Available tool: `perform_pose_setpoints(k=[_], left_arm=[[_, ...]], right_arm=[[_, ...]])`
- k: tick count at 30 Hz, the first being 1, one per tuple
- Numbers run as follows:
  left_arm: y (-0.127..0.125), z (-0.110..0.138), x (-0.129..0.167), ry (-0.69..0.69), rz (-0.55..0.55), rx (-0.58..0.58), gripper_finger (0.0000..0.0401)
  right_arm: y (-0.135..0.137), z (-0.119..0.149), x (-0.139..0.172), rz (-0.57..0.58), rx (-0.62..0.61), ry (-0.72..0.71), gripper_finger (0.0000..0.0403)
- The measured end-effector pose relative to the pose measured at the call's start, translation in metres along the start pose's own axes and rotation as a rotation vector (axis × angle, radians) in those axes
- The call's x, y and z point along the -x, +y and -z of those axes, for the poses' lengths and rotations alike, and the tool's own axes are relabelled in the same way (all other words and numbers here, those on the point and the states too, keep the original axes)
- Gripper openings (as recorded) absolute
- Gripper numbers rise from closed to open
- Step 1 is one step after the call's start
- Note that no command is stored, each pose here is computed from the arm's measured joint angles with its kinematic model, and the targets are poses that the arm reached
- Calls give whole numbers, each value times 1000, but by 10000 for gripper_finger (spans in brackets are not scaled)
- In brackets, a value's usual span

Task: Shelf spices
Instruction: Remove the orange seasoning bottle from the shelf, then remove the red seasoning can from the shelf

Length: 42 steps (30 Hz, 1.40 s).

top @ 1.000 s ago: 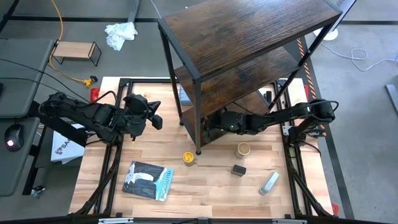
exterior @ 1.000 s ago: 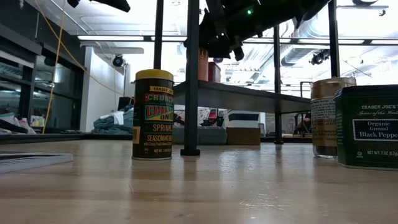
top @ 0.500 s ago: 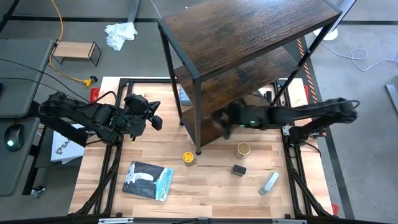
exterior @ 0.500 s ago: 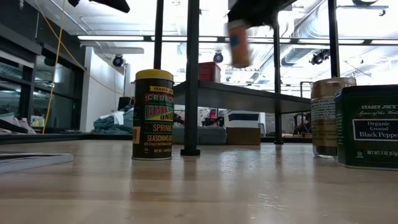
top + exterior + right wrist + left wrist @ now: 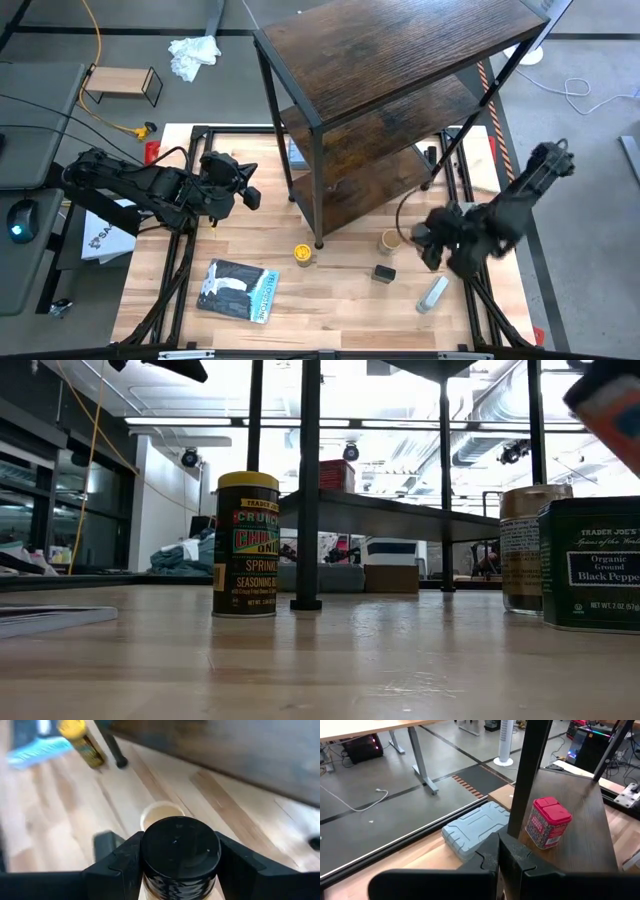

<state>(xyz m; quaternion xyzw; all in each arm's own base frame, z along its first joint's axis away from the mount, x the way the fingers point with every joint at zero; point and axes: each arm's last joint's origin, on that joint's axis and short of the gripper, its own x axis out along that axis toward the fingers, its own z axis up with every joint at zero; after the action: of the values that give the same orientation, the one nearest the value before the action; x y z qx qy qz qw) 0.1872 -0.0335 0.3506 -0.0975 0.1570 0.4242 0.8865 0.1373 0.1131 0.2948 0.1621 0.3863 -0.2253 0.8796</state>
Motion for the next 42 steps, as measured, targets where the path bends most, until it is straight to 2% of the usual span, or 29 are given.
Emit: perform_pose_setpoints(k=[3, 6, 10, 15, 19, 25, 29, 34, 39, 42], left_arm=[[0, 0, 0, 0, -3, -1, 0], [0, 0, 0, 1, -3, -1, 0], [0, 0, 0, 1, -3, 0, 0], [0, 0, 0, 5, 1, 1, 0], [0, 0, 0, 20, 19, 6, 0], [-1, 1, 0, 35, 33, 31, 0], [-1, 1, 0, 48, 47, 33, 0], [-2, 1, 0, 56, 56, 34, 0], [-2, 1, 0, 53, 53, 33, 0], [-1, 1, 0, 53, 52, 33, 0]], right_arm=[[11, 20, -9, 117, -16, -29, 189], [19, 43, -31, 188, -117, -80, 189], [19, 68, -63, 229, -262, -136, 189], [19, 74, -86, 218, -307, -197, 189], [19, 67, -93, 221, -280, -232, 194], [15, 59, -99, 267, -281, -182, 313], [13, 57, -99, 269, -303, -92, 356], [5, 46, -79, 201, -218, -36, 363], [-13, 8, -43, 192, -172, -199, 363], [-19, -18, -39, 191, -135, -278, 364]])
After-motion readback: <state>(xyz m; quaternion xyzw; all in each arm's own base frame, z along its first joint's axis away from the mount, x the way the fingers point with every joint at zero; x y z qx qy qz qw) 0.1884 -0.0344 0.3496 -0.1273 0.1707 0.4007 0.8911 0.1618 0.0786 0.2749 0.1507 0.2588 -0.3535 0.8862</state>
